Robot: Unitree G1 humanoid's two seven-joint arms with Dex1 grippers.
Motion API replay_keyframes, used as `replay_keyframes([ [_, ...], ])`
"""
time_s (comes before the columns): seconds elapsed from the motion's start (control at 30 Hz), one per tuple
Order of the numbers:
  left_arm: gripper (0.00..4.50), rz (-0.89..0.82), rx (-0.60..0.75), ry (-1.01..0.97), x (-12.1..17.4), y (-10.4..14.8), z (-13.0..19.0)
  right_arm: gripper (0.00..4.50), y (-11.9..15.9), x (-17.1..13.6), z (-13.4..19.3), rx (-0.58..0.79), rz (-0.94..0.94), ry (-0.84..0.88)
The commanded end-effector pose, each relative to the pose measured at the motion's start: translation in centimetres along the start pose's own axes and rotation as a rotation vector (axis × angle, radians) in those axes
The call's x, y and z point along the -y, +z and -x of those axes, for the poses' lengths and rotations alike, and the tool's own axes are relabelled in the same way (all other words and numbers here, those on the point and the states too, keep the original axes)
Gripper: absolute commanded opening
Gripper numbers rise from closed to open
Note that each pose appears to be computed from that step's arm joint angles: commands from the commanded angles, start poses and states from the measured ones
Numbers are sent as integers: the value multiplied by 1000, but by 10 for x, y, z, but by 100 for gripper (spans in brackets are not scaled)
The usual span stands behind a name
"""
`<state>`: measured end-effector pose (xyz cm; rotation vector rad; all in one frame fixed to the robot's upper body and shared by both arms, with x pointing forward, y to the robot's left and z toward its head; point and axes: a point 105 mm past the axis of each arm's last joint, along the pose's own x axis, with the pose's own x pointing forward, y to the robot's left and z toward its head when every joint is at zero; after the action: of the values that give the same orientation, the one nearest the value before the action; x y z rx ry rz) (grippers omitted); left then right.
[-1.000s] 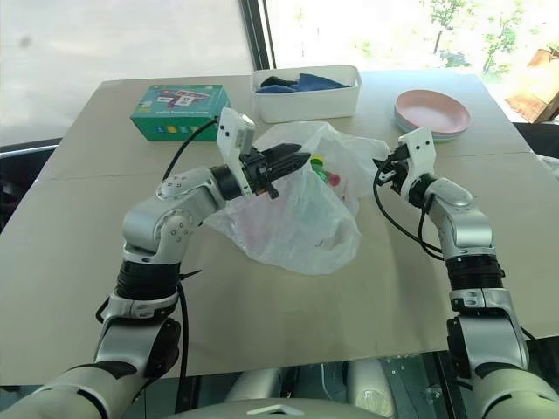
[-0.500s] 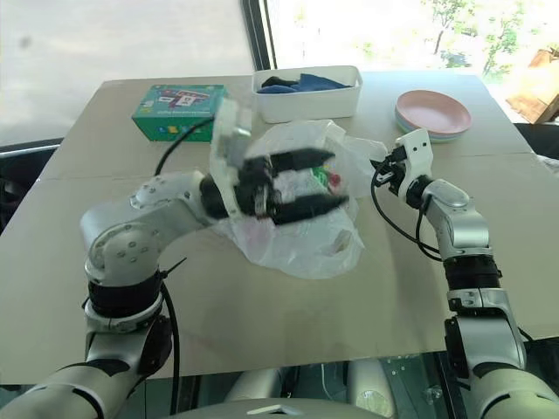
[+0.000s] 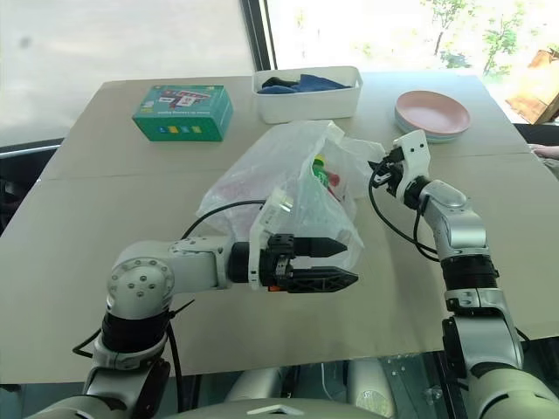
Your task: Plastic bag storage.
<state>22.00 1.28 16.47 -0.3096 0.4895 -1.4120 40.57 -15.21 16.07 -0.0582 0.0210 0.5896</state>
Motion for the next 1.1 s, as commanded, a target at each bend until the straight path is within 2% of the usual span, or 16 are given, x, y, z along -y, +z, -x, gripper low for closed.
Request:
replay_keyframes([
  [0.03, 447, -17, -17, 127, -20, -5, -5, 0, 16, -1, 3, 50, 26, 0],
  [0.13, 447, -3, -38, 214, -37, -14, -15, 0, 16, -2, 3, 51, 24, 1],
  [0.27, 447, -16, -11, 233, -43, -10, -28, 0, 17, -3, 3, 54, 22, -2],
  [0.4, 447, -40, -40, 259, -54, -14, -41, 0, 16, -3, 3, 55, 19, -3],
  [0.73, 447, -31, -8, 189, -58, -10, -64, 0, 14, -5, 5, 58, 14, -8],
  [0.77, 396, -32, -5, 184, -58, -10, -64, 0, 13, -6, 5, 57, 14, -10],
  [0.93, 192, -37, 3, 172, -56, -9, -63, 0, 11, -6, 7, 54, 11, -15],
  [0.97, 174, -37, 8, 169, -55, -8, -62, 0, 11, -6, 6, 54, 10, -15],
  [1.1, 4, -41, 37, 160, -53, -1, -56, 0, 12, -6, 5, 56, 5, -16],
])
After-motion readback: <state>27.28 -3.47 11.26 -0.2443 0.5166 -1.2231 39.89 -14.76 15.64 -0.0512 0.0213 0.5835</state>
